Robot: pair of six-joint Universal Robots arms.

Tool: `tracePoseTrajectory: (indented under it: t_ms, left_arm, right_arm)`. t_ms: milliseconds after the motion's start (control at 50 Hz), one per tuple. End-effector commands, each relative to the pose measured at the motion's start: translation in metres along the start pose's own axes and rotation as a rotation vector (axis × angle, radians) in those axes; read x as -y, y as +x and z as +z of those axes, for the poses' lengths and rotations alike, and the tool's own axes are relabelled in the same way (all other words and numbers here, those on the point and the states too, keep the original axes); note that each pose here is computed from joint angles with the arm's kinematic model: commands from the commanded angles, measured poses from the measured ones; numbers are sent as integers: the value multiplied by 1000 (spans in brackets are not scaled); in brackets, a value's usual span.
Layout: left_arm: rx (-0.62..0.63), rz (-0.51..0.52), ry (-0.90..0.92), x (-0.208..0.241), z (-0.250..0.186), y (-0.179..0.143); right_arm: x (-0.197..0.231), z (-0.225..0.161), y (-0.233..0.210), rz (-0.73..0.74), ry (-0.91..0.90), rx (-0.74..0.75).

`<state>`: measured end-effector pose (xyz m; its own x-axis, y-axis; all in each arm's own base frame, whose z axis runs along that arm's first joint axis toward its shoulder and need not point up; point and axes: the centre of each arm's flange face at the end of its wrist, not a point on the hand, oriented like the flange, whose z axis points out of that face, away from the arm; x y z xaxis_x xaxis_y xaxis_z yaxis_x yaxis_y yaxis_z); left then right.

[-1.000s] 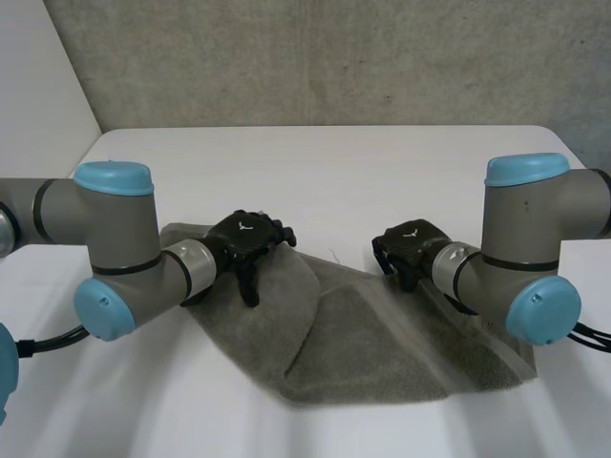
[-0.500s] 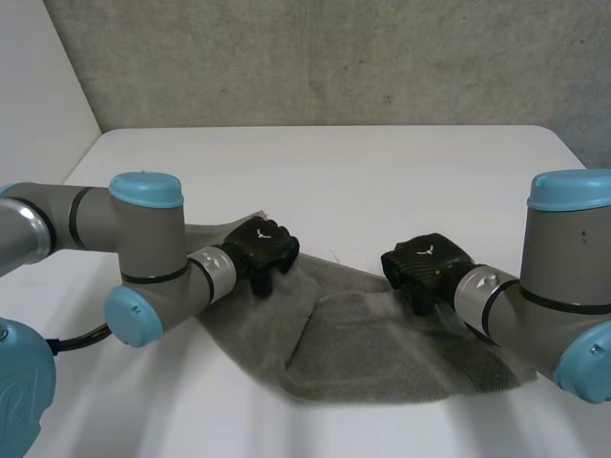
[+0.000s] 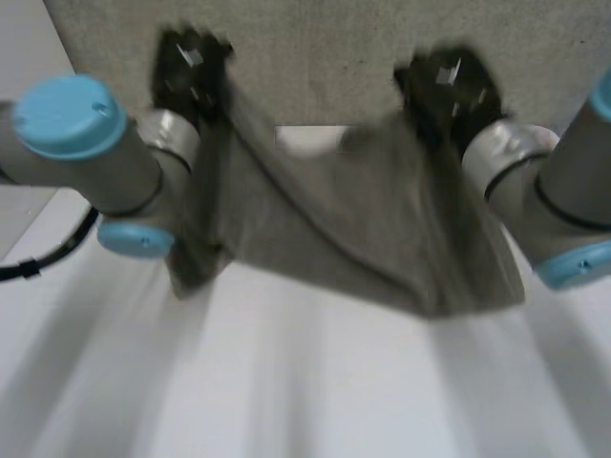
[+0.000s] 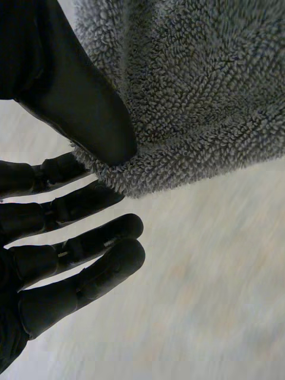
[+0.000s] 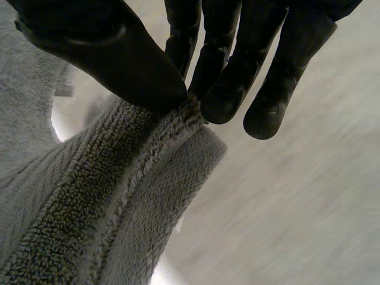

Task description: Fold the towel.

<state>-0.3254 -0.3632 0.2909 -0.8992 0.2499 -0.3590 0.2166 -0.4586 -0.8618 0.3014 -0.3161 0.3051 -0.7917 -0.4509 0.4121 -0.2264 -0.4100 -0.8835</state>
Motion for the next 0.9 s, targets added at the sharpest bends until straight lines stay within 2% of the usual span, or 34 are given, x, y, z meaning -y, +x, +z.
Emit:
tracePoseTrajectory:
  t_ms: [20, 120, 160, 180, 220, 240, 260, 280, 320, 340, 380, 400, 440, 560, 700, 820, 900]
  left_arm:
    - [156, -129, 161, 52, 1, -38]
    - [119, -125, 74, 36, -21, -31]
    - [77, -111, -42, 13, -44, -23]
    - [77, -110, -43, 13, -44, -23]
    - [7, -97, -188, -12, -73, -11]
    - [7, -97, -188, -12, -74, -11]
    - [-37, -87, -265, -24, -90, -5]
    - [-37, -86, -266, -24, -90, -5]
    - [-129, -53, -412, -47, -125, 6]
    - [-130, -53, -413, -47, -125, 6]
    - [-202, -2, -535, -67, -158, 14]
    - [-202, -2, -535, -67, -159, 14]
    - [-253, 38, -622, -80, -185, 18]
    - [-299, 50, -672, -82, -209, 25]
    - [-398, 54, -624, -41, -230, 37]
    - [-370, 51, -566, -20, -220, 27]
    - [-304, 68, -498, -11, -191, 14]
  right_arm:
    - [48, 6, 27, 0, 240, -105]
    - [36, -3, 15, 18, 146, -6]
    - [21, -15, 2, 45, 30, 101]
    - [21, -15, 2, 45, 29, 102]
    - [-3, -29, -1, 32, -120, 166]
    - [-3, -30, -1, 32, -120, 166]
    - [-19, -39, -1, 5, -203, 194]
    - [-19, -39, -1, 4, -204, 194]
    - [-42, -60, -7, -73, -343, 268]
    - [-42, -61, -7, -73, -344, 268]
    - [-63, -84, -15, -160, -459, 350]
    - [-64, -84, -15, -161, -460, 351]
    - [-82, -101, -19, -208, -526, 389]
    - [-104, -111, -28, -186, -575, 404]
    - [-114, -115, -31, -162, -598, 404]
    - [-115, -113, -29, -161, -595, 382]
    - [-116, -113, -28, -164, -595, 375]
